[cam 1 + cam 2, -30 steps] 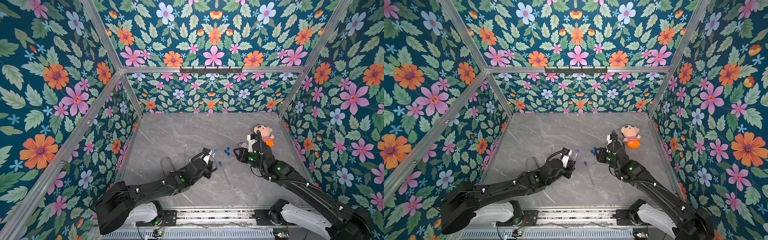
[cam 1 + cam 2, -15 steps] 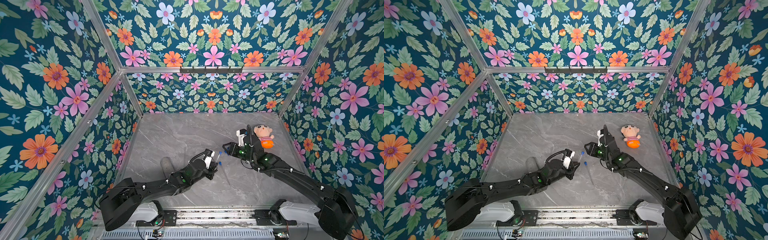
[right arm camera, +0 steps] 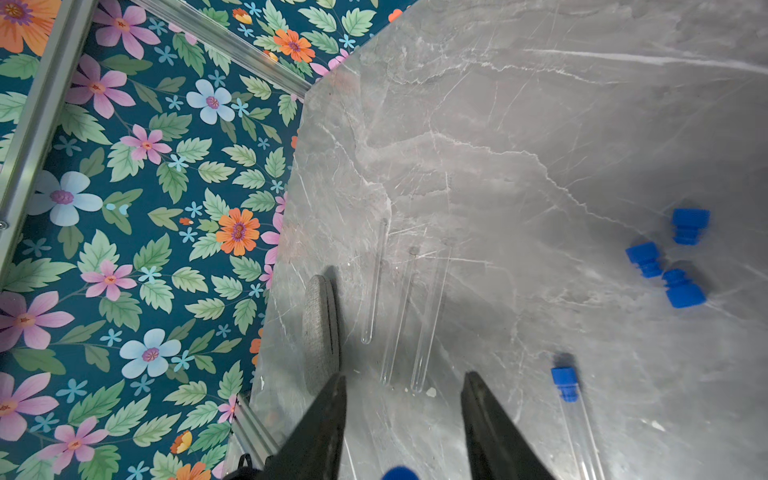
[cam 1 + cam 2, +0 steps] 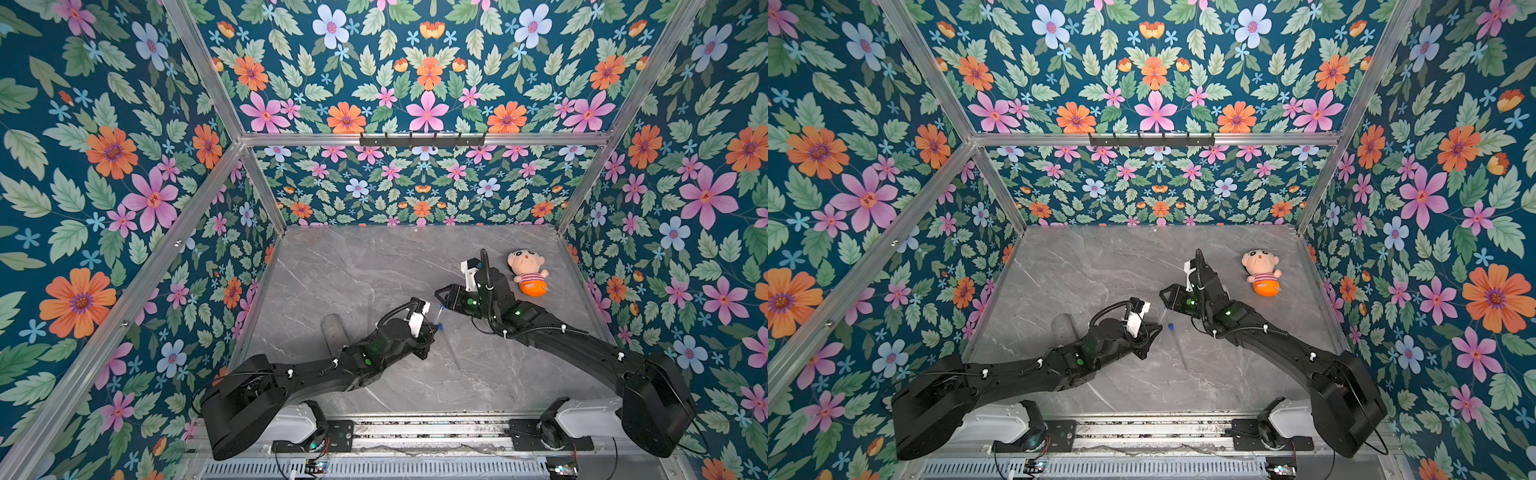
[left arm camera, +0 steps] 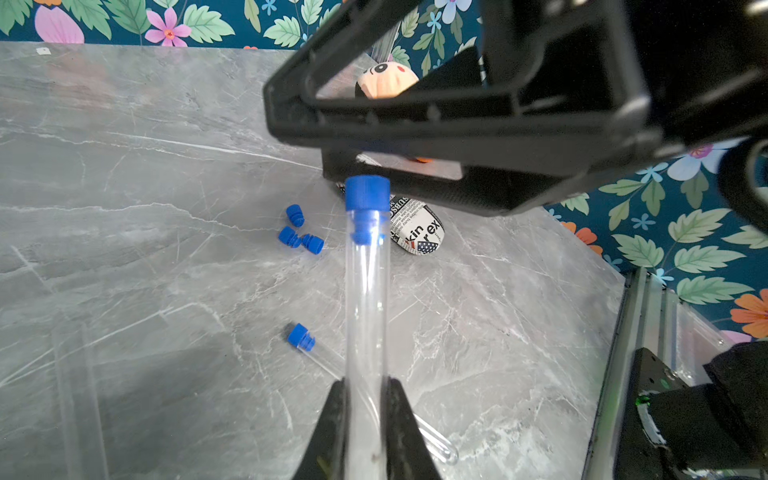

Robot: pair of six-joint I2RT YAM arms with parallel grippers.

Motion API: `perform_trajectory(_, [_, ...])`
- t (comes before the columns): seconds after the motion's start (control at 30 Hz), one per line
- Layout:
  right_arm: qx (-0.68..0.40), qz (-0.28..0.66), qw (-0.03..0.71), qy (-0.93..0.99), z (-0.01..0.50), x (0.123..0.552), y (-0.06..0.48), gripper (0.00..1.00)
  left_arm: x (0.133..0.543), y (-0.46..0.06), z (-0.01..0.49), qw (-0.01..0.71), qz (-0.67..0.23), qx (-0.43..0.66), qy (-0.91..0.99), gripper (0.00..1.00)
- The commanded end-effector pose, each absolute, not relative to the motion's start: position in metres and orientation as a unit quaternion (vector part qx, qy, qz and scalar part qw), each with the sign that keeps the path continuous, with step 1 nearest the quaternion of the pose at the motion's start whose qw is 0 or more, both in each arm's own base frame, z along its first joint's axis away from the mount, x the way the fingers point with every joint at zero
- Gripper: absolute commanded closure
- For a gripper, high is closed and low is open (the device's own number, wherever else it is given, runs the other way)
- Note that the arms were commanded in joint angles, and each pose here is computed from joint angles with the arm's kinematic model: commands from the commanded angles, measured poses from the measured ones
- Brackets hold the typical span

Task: Remove stoppers from test tubes
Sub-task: Open the stopper on the test tube.

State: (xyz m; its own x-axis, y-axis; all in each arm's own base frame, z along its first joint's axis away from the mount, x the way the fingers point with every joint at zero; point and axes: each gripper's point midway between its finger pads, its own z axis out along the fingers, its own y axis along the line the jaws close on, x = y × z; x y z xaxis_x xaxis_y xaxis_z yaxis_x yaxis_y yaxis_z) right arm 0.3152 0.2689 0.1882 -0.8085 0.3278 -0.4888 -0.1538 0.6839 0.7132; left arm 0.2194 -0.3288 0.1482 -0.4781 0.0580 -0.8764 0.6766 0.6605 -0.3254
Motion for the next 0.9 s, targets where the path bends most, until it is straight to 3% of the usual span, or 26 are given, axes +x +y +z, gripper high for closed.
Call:
perform_trajectory(0.0, [0.049, 0.42, 0.313, 0.85, 0.1992, 0.3188, 0.2765, 0.55, 0.22, -0.3325, 0.1601, 0.466, -0.359, 0.226, 0.776, 0.88])
perform_trajectory(0.37, [0.05, 0.431, 0.302, 0.849, 0.193, 0.3182, 0.2819, 0.66, 0.2203, -0.3329, 0.1591, 0.465, -0.359, 0.225, 0.777, 0.88])
perform_trajectory(0.87, [0.05, 0.434, 0.297, 0.849, 0.1906, 0.3187, 0.2838, 0.74, 0.2205, -0.334, 0.1576, 0.463, -0.359, 0.226, 0.779, 0.88])
